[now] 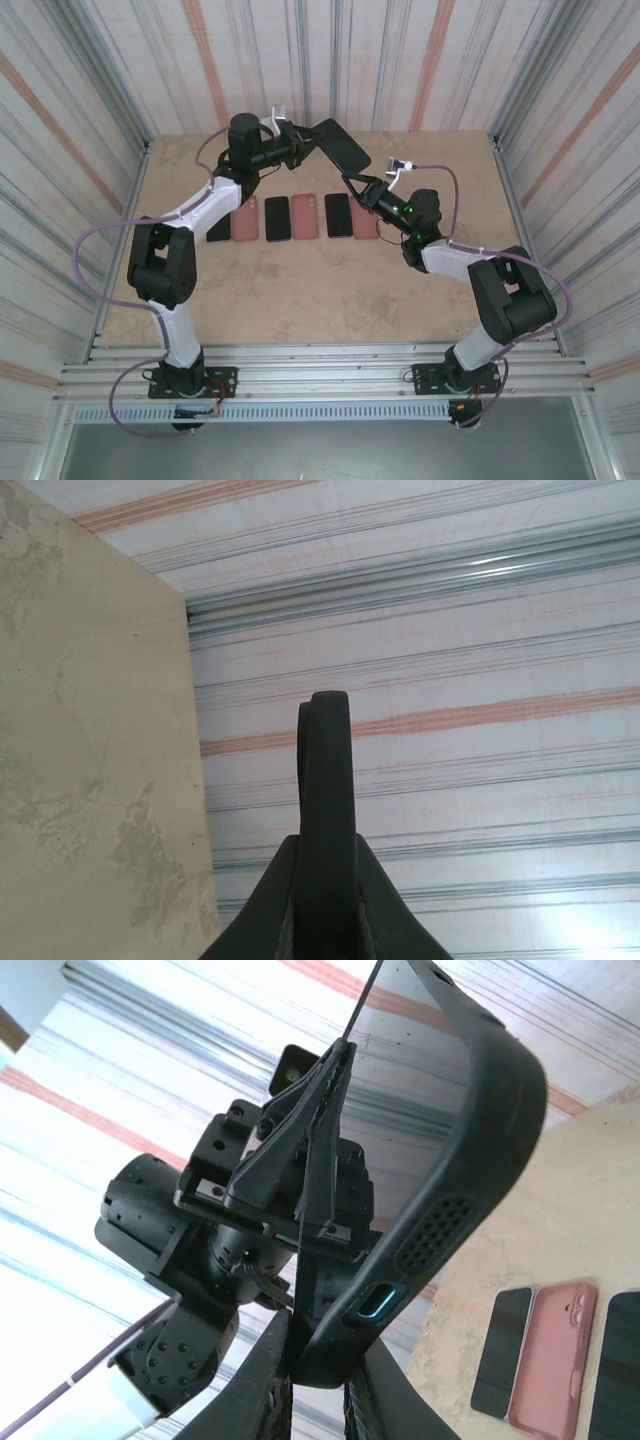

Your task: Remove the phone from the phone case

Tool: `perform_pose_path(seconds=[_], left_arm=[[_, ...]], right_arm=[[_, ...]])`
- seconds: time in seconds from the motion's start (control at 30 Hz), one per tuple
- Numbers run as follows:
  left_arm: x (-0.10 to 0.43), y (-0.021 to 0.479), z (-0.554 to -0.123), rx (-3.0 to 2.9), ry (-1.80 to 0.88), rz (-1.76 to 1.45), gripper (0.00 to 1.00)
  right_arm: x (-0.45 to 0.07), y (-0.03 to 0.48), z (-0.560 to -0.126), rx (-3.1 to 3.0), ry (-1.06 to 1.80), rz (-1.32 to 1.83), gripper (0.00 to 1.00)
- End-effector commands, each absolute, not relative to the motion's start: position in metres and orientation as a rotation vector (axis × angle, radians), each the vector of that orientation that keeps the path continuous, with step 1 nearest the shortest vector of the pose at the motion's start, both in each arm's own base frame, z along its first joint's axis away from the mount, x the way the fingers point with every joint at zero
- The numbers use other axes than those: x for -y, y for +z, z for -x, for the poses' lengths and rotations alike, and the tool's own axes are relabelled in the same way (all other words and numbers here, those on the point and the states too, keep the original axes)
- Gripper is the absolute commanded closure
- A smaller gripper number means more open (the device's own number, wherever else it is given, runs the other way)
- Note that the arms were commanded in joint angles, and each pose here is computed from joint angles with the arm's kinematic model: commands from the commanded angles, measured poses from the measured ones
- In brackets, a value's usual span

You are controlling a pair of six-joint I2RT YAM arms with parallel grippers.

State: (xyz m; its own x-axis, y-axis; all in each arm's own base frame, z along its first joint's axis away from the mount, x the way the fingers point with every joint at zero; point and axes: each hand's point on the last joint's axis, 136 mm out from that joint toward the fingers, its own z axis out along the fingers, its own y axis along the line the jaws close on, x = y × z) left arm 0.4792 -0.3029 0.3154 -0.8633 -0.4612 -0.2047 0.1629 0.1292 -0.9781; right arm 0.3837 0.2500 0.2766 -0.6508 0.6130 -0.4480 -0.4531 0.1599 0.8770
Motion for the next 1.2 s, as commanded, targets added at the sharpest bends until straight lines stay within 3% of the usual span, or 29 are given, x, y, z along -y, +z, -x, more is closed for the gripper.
perform_pose_path(seconds=[0.0, 0.5, 0.8, 1.1, 1.17], left_arm=[[0.303, 0.383, -0.433, -1.842, -1.909, 0.133, 1.0], [0.302, 0.419, -0.409, -1.731, -2.035, 0.116, 1.0], [0.299, 0.418, -0.404, -1.755, -1.973, 0.093, 1.0], [0.301, 0.399, -0.41, -1.776, -1.84, -0.133, 1.0], [0.297, 0.402, -0.41, -1.741, -1.812, -0.187, 1.0]], right_arm=[[-0.237, 0.259, -0.398, -1.695, 1.473, -0.126, 0.89], [-0.236, 0.253, -0.407, -1.732, 1.395, 0.029, 0.89], [-0.231, 0.266, -0.414, -1.704, 1.399, 0.032, 0.87], [-0.227, 0.273, -0.398, -1.766, 1.362, 0.146, 0.63], [-0.226, 0.271, -0.39, -1.811, 1.351, 0.202, 0.52]])
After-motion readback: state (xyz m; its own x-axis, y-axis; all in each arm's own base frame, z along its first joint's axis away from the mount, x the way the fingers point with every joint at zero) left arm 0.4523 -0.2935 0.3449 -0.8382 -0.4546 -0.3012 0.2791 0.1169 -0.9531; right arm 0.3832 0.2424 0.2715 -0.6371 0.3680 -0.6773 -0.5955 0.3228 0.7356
